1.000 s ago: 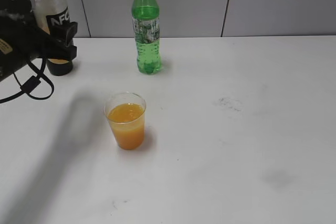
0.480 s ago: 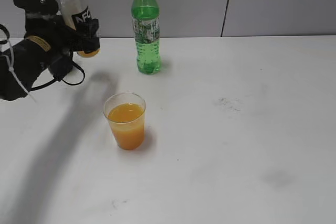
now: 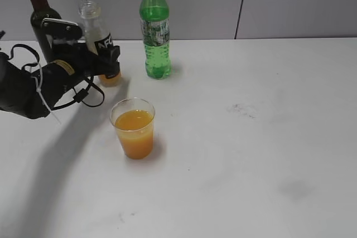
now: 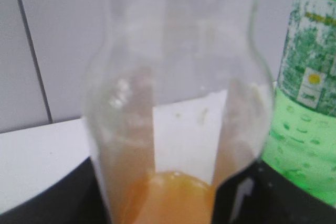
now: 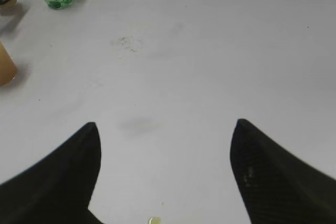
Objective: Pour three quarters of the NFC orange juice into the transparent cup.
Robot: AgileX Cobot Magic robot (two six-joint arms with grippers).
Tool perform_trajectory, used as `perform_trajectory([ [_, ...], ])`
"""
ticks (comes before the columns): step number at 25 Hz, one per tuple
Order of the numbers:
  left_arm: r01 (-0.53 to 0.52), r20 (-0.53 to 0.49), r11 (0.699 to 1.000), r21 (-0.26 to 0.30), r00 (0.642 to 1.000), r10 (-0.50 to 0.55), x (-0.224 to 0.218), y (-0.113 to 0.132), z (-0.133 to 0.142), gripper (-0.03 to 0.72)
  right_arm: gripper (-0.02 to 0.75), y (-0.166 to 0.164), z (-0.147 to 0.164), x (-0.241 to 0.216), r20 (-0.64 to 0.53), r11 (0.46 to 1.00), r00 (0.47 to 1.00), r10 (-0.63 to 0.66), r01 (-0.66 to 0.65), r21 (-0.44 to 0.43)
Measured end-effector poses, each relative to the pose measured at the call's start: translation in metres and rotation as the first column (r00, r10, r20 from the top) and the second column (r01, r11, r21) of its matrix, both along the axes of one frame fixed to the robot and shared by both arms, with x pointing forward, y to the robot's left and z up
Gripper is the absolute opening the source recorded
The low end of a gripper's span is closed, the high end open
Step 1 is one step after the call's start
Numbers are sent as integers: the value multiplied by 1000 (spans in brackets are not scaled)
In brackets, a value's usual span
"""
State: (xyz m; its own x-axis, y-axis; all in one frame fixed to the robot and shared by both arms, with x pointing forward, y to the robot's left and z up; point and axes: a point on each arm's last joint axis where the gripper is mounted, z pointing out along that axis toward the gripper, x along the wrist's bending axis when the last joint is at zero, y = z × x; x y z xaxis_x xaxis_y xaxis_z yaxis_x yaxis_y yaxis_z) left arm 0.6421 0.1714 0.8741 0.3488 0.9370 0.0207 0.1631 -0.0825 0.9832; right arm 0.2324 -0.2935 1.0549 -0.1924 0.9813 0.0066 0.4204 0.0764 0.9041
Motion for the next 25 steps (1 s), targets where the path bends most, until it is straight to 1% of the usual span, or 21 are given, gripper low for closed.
perform_trajectory([
  [10, 22, -25, 1000, 17, 999, -22, -1, -2, -6, 486, 589, 0, 0, 0, 0, 1000, 1000, 0, 0, 0],
  [12, 22, -17, 1000, 13, 1000, -22, 0, -2, -5, 540, 589, 0, 0, 0, 0, 1000, 1000, 0, 0, 0],
  [14, 23, 20, 1000, -1, 1000, -23, 1, -2, -1, 616, 589, 0, 0, 0, 0, 1000, 1000, 0, 0, 0],
  [16, 26, 48, 1000, -11, 999, -25, 1, -3, 3, 648, 589, 0, 0, 0, 0, 1000, 1000, 0, 0, 0],
  [20, 28, 99, 999, -25, 995, -25, 2, -3, 24, 664, 589, 0, 0, 0, 0, 1000, 1000, 0, 0, 0],
  [23, 32, 158, 999, -40, 987, -25, 1, -3, 51, 665, 589, 0, 0, 0, 0, 1000, 1000, 0, 0, 0],
  [25, 39, 209, 998, -51, 978, -27, -1, -3, 73, 664, 589, 0, 0, 0, 0, 1000, 1000, 0, 0, 0],
])
